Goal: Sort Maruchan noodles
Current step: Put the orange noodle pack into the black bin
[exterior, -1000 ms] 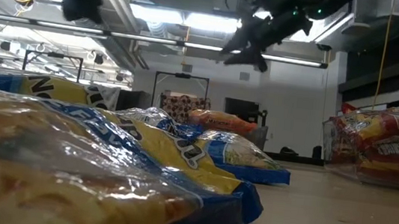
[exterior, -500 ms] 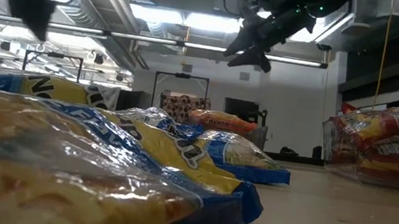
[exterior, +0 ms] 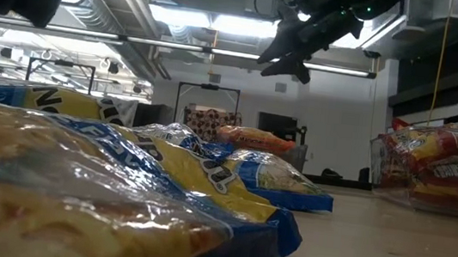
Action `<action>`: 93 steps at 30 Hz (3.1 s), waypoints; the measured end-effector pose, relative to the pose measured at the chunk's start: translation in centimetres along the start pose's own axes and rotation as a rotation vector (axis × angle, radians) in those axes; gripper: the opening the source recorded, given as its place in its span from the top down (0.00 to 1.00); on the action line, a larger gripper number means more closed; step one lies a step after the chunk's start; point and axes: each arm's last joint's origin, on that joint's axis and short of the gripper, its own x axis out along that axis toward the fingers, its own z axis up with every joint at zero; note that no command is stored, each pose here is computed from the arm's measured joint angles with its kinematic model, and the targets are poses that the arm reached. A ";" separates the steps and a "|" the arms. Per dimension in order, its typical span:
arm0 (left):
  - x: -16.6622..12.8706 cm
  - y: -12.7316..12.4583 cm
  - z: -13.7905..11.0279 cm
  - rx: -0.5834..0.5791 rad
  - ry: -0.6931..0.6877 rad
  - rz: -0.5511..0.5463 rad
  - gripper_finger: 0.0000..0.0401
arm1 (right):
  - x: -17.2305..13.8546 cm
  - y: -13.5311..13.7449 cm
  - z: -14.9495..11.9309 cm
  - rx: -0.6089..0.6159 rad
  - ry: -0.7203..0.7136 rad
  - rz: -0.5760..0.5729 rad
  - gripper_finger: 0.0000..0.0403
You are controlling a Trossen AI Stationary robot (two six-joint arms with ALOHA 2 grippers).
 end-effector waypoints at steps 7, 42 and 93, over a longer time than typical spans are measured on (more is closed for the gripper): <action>2.0 1.6 -1.0 -0.202 -0.034 0.055 0.30 | 0.0 0.0 0.0 -0.014 0.002 0.008 0.62; 7.3 1.7 -2.1 -0.500 -0.278 -0.330 0.37 | 6.7 11.4 -8.7 -0.150 0.194 0.302 0.62; 8.3 -2.0 -1.9 -0.345 -0.415 -0.580 0.98 | 19.3 17.8 -20.2 0.036 0.234 0.452 0.25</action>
